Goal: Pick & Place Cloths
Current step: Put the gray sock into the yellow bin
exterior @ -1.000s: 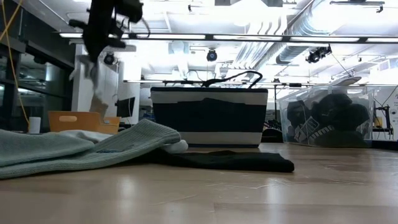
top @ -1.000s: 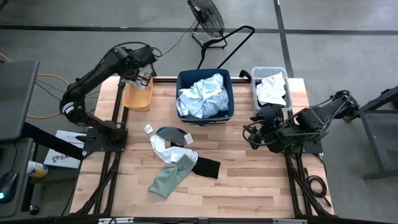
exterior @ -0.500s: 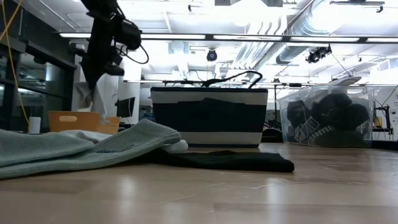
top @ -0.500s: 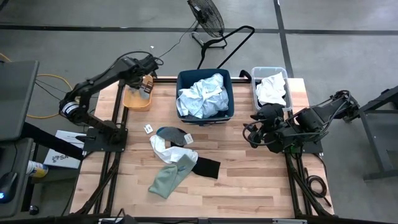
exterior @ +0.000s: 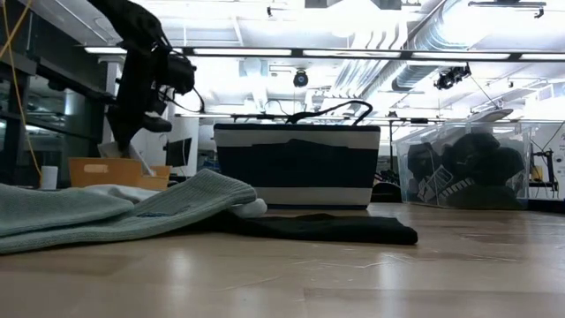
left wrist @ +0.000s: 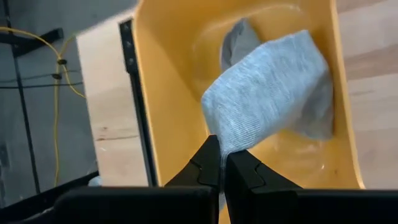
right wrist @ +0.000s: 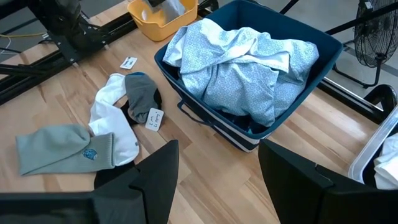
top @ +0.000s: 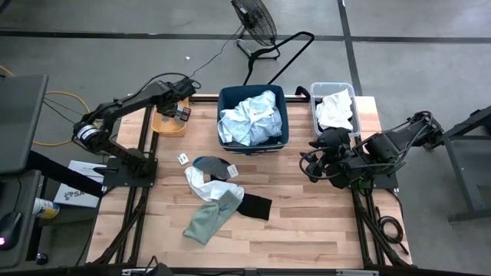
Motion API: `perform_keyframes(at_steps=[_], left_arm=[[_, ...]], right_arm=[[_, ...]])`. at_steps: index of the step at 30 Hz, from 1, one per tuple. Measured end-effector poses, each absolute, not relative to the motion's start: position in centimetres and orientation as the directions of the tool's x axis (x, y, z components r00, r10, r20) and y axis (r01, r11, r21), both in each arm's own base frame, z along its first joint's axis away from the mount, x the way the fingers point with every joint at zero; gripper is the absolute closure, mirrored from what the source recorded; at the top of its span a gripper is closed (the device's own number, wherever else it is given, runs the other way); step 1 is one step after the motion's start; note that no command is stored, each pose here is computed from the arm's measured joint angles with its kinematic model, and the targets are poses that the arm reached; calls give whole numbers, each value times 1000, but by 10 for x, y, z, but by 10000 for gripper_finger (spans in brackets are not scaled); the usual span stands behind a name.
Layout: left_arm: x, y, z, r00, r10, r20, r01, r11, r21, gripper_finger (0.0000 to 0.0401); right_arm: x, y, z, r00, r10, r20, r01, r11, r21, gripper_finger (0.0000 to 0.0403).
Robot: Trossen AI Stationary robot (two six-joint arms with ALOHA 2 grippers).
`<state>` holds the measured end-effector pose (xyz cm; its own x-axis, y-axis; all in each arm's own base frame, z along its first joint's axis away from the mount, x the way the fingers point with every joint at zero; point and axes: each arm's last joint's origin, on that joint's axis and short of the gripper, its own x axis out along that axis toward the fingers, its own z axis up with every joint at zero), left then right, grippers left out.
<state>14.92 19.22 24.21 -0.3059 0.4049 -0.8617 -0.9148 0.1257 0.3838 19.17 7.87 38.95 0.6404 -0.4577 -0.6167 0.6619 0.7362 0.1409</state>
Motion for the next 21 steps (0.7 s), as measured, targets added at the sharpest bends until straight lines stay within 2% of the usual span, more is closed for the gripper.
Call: perform_keyframes(at_steps=[6,9,13,21], left_arm=[[147,189,232,-305,371,-877,-923,112,369,400],[147,188,231,-307,367,-878,-922,114,370,383],[146,187,231,-315,358,-879,-919,118,377,325],[147,187,242,-297,335,-894,-923,140,359,180]], right_arm=[[192,79,389,641,-455,-619,661,736,144,190],[192,79,389,643,-444,-624,657,738,151,190],[192,80,389,644,-429,-634,652,741,160,190],[192,80,389,642,-408,-649,652,736,183,190]])
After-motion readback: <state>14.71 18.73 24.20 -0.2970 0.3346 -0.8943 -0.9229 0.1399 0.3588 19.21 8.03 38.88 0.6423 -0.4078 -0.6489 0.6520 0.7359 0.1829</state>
